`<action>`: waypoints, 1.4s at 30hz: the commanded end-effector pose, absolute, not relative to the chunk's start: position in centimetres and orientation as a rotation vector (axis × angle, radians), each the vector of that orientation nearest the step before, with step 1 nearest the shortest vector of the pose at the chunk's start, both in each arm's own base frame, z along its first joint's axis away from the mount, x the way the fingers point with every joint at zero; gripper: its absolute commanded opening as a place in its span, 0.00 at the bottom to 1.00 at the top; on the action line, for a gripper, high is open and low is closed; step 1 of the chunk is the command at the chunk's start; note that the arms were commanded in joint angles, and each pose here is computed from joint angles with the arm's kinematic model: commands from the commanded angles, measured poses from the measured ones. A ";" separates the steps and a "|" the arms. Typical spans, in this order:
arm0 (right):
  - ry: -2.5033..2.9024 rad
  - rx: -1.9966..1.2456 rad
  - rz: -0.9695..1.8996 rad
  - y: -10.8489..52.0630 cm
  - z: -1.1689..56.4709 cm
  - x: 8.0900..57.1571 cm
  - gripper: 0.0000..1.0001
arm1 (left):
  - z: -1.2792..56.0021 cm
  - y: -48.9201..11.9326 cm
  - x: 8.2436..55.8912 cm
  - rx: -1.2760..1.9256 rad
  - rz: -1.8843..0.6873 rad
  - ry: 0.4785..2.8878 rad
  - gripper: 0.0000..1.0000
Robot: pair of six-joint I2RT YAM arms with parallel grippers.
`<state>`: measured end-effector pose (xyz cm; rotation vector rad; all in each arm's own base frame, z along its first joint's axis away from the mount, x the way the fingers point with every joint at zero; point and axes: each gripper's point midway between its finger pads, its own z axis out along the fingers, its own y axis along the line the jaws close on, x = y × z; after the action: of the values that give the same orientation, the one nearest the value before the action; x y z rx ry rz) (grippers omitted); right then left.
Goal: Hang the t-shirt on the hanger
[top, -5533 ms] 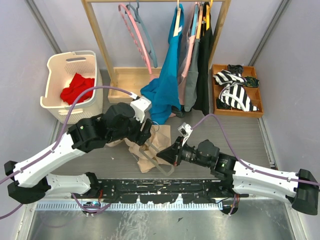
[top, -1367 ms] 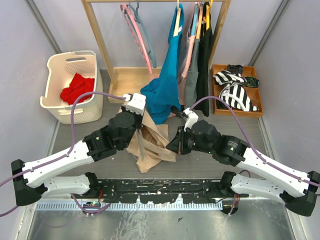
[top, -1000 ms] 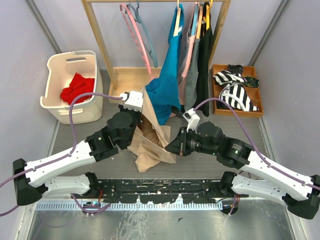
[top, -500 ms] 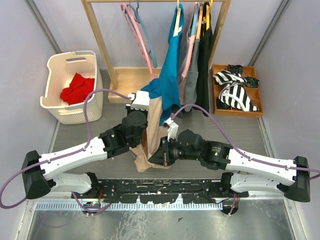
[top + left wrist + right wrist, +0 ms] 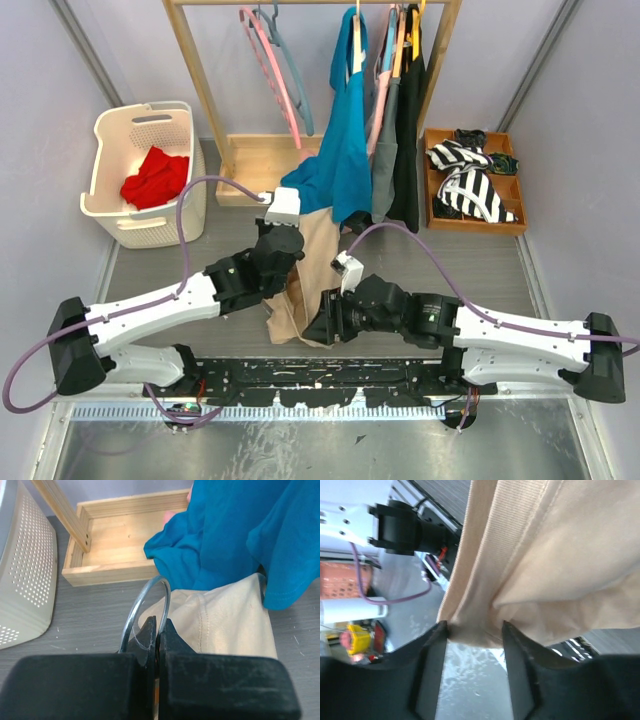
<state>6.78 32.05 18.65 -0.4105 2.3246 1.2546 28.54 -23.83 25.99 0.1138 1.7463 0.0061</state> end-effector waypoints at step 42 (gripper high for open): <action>2.132 -0.073 1.080 39.6 28.5 26.1 0.21 | 29.6 -15.7 21.7 -0.050 -0.332 1.797 0.00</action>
<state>24.83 37.86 27.15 -0.0546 2.1643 1.0677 21.68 -15.54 27.92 -0.0032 1.8333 -0.2681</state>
